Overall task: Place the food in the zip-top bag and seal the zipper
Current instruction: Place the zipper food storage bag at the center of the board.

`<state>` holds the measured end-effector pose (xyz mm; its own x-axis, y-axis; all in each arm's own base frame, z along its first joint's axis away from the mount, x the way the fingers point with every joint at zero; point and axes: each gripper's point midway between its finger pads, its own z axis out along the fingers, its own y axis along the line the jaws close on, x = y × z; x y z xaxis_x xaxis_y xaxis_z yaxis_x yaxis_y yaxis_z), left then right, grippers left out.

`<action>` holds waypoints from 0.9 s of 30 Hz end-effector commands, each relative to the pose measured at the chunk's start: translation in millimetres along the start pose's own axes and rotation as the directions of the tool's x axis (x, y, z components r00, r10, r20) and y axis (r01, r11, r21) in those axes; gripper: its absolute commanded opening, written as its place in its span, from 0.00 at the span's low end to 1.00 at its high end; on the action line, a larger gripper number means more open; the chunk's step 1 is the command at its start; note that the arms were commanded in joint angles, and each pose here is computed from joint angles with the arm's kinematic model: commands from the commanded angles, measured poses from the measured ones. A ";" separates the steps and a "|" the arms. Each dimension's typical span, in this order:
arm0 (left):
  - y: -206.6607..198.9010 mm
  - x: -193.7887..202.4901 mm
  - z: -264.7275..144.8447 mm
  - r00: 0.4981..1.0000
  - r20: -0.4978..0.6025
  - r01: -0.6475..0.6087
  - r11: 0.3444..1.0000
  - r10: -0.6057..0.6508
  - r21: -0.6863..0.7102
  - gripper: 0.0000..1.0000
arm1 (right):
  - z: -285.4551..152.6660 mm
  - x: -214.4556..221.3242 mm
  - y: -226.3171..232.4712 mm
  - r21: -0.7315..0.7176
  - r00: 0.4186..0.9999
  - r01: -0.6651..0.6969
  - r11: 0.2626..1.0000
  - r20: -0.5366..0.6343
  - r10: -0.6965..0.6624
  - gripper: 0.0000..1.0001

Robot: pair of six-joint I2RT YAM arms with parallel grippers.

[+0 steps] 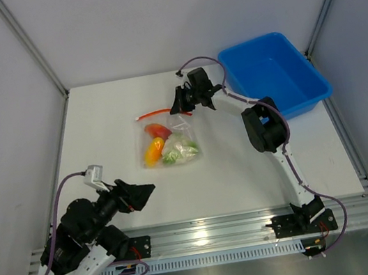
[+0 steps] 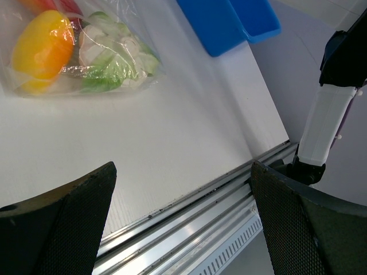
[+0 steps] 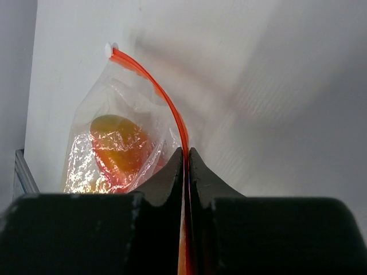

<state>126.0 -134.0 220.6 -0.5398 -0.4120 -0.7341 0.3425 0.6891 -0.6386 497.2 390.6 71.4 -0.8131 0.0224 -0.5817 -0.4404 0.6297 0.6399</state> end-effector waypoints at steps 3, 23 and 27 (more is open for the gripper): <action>-2.6 -3.7 1.9 1.000 0.006 -0.022 1.000 0.022 0.005 1.00 | -10.6 -27.4 -0.8 0.052 0.996 0.081 0.995 0.038 -0.083 0.21; -26.7 9.8 40.5 0.996 -0.084 0.028 0.995 -0.020 0.097 1.00 | -194.5 -38.5 48.2 0.259 0.970 0.157 0.953 0.142 -0.198 0.98; -26.7 18.4 58.5 0.993 -0.111 0.041 0.994 -0.029 0.105 1.00 | -232.6 21.9 53.5 0.313 0.966 0.143 0.939 0.161 -0.201 0.98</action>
<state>146.6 -178.6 203.1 -0.6256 -0.3478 -0.6983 0.3677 0.6580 -0.6572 396.3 254.4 206.2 -0.6797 -0.0027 -0.7335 -0.4255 0.8160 0.3912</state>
